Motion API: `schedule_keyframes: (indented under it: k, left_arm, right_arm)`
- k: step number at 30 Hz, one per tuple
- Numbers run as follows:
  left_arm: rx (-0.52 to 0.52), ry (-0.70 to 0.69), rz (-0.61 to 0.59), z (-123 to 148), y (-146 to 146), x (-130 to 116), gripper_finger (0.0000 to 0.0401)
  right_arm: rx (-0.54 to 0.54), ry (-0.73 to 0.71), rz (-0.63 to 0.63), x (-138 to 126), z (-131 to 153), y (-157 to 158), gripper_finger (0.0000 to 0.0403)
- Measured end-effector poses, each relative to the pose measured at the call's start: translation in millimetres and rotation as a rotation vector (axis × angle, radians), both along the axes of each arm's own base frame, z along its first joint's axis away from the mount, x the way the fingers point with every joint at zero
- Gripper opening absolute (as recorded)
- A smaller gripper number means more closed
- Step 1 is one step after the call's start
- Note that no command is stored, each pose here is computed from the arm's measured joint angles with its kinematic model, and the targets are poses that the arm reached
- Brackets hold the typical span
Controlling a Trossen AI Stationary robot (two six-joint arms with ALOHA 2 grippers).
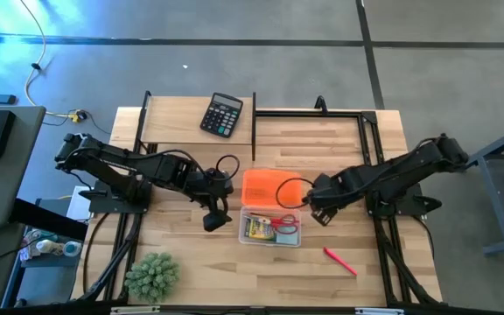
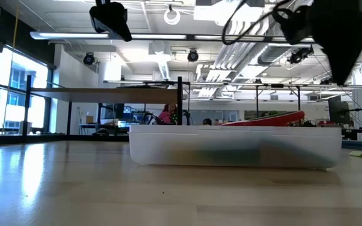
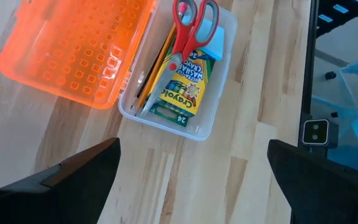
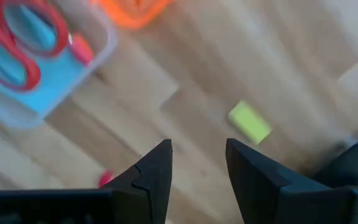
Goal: Pack school essentials
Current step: Put the pink pen into the supply box
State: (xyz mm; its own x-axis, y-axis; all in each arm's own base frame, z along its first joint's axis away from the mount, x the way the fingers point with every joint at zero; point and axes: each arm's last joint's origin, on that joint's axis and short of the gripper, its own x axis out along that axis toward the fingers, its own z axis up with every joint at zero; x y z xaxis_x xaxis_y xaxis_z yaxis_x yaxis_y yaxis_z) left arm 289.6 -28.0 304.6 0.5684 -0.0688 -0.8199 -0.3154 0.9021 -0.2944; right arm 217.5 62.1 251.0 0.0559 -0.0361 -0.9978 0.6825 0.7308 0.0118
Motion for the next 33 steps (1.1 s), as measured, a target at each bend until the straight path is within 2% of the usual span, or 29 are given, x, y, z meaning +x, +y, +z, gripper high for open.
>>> schedule_keyframes:
  k: [6, 10, 19, 33]
  left_arm:
    - [0.000, 0.001, 0.000, 0, 0, 0, 0.0395]
    - [0.003, 0.000, 0.002, 0, 0, 0, 0.0395]
    - [-0.017, 0.003, 0.028, 0, 1, 0, 0.0395]
    - [-0.053, 0.006, 0.084, 0, 1, 0, 0.0395]
  right_arm:
    - [0.095, -0.055, -0.029, -7, -16, 21, 0.0142]
    - [0.146, -0.040, -0.065, -13, -23, 34, 0.0142]
    - [0.193, -0.045, -0.116, -25, -25, 68, 0.0142]
    - [0.184, -0.021, 0.003, -23, -60, 115, 0.0142]
